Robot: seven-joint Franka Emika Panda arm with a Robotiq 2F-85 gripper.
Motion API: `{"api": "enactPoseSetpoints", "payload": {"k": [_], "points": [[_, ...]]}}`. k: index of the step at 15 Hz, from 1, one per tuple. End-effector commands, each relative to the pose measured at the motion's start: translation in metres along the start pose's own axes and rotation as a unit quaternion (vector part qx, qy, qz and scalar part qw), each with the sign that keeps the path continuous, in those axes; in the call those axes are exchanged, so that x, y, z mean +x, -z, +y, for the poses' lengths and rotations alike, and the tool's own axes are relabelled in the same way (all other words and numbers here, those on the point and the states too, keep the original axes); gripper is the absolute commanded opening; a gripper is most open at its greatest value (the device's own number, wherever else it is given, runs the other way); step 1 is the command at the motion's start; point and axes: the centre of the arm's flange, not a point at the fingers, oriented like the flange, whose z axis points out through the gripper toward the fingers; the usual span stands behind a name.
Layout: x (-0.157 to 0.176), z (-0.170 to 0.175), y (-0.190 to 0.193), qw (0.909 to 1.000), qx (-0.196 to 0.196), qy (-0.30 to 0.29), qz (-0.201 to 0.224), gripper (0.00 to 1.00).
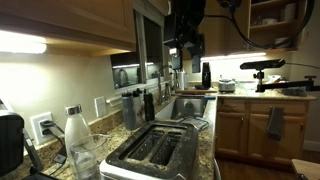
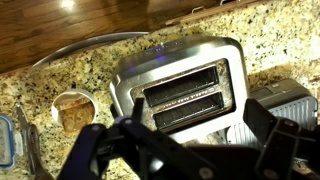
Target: Place one slice of bread in each of the two slots on the toaster
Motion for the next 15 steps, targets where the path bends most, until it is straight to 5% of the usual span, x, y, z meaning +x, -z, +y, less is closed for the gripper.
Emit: {"api": "enactPoseSetpoints", "payload": {"k": [1, 9, 15], "points": [[0.006, 0.004, 0.001, 0.9988, -0.009, -0.038, 0.028, 1.00], [0.008, 0.018, -0.006, 0.9876, -0.031, -0.143, 0.057, 1.00], [0.007, 0.027, -0.029, 0.9703, -0.026, -0.234, 0.057, 1.00]]}}
